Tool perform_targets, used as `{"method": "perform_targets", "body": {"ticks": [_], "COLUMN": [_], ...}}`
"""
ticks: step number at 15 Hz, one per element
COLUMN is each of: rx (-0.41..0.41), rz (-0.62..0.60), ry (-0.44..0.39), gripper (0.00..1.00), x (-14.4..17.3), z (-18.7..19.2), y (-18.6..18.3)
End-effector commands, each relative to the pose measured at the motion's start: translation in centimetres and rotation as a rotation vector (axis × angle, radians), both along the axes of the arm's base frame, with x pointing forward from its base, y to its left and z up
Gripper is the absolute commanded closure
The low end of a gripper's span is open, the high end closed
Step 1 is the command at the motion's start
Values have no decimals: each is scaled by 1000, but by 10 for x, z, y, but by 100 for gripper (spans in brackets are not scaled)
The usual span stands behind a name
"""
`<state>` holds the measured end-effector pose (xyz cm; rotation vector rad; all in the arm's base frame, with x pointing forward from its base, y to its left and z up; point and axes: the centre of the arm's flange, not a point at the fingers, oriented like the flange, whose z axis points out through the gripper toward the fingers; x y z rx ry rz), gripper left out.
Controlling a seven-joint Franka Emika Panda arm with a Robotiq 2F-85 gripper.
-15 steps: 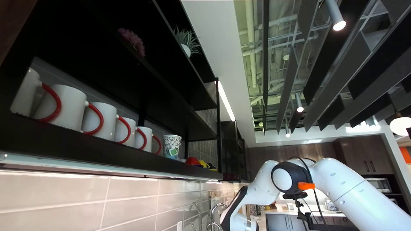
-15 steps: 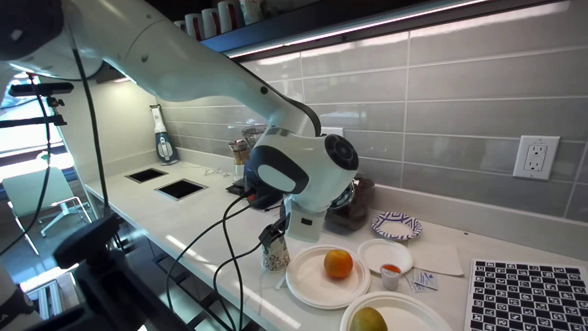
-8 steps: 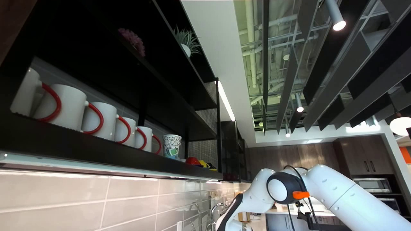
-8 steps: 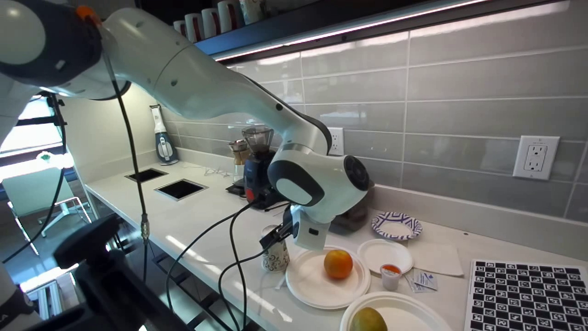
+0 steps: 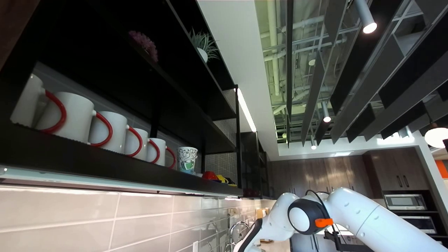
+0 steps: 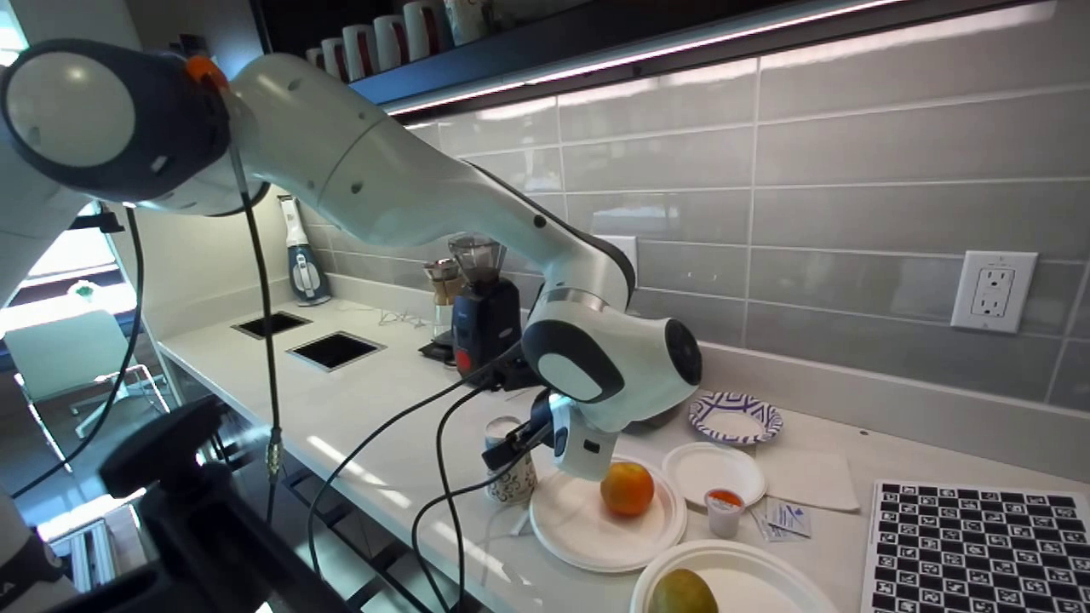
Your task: Pick up the two cups from the counter and put them on the shelf
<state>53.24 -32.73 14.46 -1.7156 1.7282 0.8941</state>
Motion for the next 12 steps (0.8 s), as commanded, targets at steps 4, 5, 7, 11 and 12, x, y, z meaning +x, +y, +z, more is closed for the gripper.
{"method": "perform_targets", "body": {"ticks": [4, 5, 7, 11, 12], "rx": [64, 68, 78, 83, 84], "rz": [17, 19, 24, 39, 41], "ry": [-8, -10, -5, 2, 3], "gripper": [0, 0, 0, 0, 1], "x": [26, 28, 32, 38, 39], "z": [-11, -10, -13, -16, -17], "y": [1, 1, 3, 7, 7]}}
